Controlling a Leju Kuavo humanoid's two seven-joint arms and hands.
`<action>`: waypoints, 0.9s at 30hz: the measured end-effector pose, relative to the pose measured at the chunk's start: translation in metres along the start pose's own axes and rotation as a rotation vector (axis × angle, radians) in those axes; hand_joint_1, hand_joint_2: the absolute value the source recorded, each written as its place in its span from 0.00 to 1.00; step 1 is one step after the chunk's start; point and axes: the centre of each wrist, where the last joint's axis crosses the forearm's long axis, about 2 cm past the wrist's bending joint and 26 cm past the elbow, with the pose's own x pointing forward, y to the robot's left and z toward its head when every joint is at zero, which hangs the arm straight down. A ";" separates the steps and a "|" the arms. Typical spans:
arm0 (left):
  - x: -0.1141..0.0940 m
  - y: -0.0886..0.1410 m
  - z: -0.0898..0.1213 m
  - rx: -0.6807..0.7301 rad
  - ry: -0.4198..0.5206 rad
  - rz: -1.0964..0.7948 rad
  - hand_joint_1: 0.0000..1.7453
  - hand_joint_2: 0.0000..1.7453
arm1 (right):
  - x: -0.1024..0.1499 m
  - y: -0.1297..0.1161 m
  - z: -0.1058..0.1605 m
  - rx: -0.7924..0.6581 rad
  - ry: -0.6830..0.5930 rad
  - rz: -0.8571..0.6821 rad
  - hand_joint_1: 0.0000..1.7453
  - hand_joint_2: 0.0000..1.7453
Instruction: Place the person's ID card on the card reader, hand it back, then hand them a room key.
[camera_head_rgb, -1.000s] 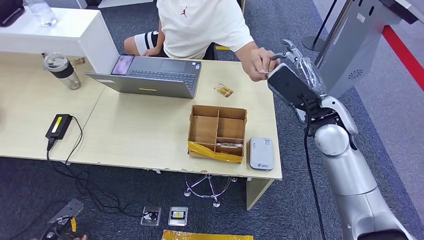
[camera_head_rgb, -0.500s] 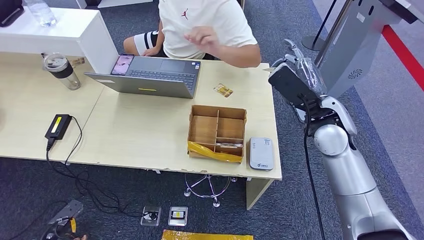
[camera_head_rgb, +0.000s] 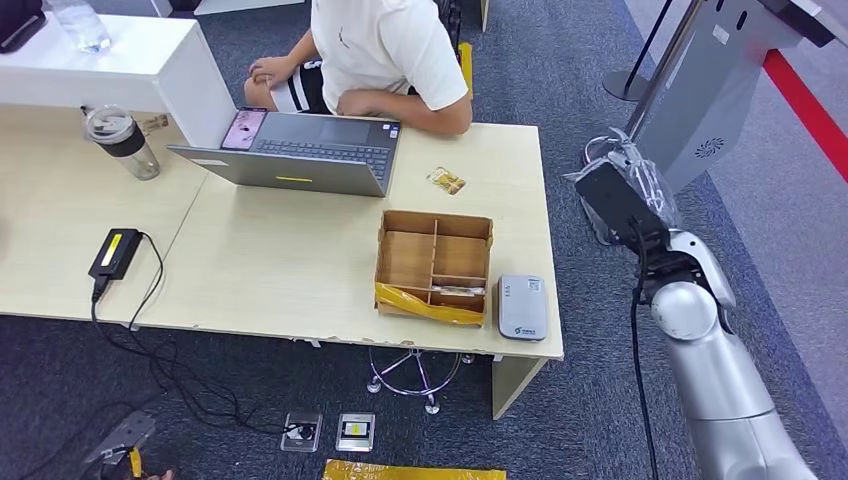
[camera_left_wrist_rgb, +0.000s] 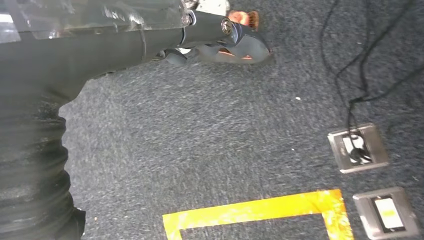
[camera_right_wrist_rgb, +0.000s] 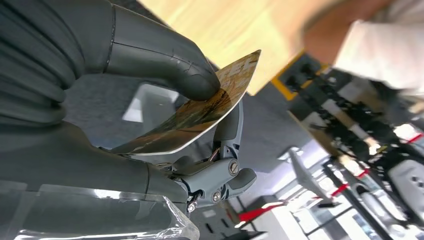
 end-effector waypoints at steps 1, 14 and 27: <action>-0.002 0.001 0.000 0.001 0.004 0.001 0.00 1.00 | -0.006 0.001 0.003 0.004 0.015 0.006 1.00 1.00; -0.019 0.003 0.004 0.009 0.035 0.032 0.00 1.00 | -0.074 0.019 0.030 0.043 0.192 0.037 1.00 1.00; -0.025 0.005 0.006 -0.010 0.048 0.039 0.00 1.00 | -0.138 0.065 0.067 0.367 0.430 0.036 1.00 1.00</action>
